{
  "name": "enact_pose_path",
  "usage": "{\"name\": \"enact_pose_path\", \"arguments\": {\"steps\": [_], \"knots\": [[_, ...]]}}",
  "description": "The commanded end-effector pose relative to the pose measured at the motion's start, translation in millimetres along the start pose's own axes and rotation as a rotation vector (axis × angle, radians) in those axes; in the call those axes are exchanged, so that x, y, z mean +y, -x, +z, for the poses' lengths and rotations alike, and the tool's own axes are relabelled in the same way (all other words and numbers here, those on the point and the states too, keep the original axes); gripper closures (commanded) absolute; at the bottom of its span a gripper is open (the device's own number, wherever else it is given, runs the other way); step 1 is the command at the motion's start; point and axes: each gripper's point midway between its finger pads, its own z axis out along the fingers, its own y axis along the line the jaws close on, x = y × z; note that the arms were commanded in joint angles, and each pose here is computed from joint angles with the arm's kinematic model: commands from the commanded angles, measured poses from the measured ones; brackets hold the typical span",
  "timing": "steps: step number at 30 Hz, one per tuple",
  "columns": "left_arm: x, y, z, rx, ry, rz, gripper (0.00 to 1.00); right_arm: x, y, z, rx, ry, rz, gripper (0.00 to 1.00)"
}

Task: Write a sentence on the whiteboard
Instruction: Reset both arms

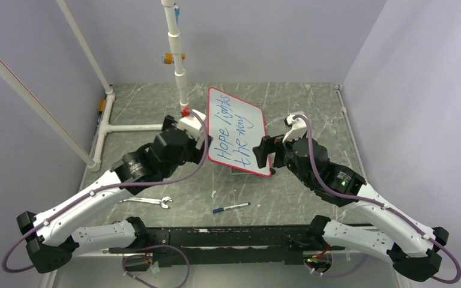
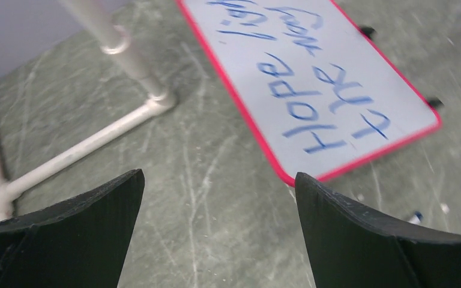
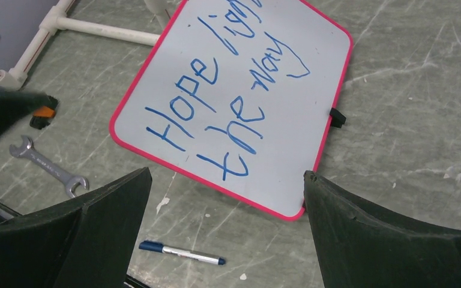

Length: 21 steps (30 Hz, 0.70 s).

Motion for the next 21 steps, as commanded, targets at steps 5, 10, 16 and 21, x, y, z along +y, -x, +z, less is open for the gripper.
{"name": "enact_pose_path", "arguments": {"steps": [5, 10, 16, 21], "knots": [[99, 24, -9, -0.023, 0.298, -0.21, 0.01, -1, 18, -4, -0.15, 0.018, 0.122, 0.0], [124, 3, -3, -0.01, 0.351, -0.254, 0.01, -14, 17, -8, -0.155, -0.042, 0.142, 0.0], [145, -17, -3, -0.015, 0.37, -0.363, 0.01, -48, -5, -20, -0.138, -0.179, 0.18, 0.0], [154, -18, -11, -0.029, 0.409, -0.359, 0.01, -58, -19, -31, -0.157, -0.174, 0.249, 0.0]]}}
